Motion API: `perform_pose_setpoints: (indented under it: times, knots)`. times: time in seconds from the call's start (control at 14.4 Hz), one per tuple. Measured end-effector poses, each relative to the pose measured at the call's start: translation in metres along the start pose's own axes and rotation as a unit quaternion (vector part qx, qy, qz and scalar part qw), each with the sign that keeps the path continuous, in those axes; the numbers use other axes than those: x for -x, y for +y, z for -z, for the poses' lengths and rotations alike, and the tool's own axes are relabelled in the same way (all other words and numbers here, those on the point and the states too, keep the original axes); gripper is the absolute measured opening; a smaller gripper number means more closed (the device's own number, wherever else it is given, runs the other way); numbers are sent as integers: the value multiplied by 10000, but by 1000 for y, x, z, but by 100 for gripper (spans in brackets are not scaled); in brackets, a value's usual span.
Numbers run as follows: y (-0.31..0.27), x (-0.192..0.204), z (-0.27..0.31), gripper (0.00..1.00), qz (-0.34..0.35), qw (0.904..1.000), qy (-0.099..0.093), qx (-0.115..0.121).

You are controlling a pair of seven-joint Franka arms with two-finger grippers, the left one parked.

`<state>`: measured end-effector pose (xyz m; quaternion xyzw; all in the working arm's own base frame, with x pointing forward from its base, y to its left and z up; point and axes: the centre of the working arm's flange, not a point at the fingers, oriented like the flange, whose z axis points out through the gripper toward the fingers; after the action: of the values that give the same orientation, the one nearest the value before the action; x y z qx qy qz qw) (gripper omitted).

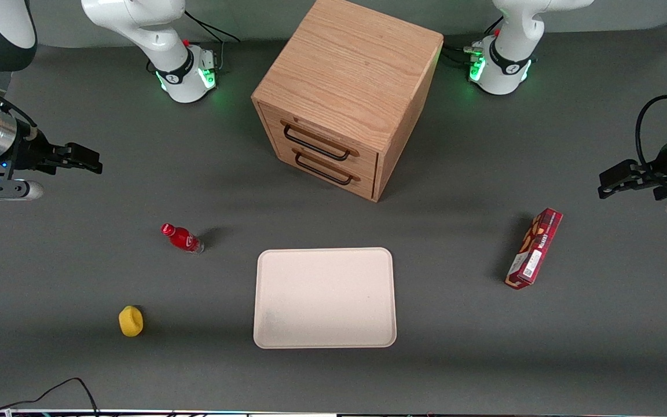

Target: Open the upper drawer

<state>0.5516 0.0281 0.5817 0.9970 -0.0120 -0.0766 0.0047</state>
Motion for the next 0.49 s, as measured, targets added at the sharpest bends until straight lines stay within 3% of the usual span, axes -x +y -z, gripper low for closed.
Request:
perform_pose_setpoints:
  times: [0.49]
  knots:
    - [0, 0, 1, 100, -6, 10000, 4, 0]
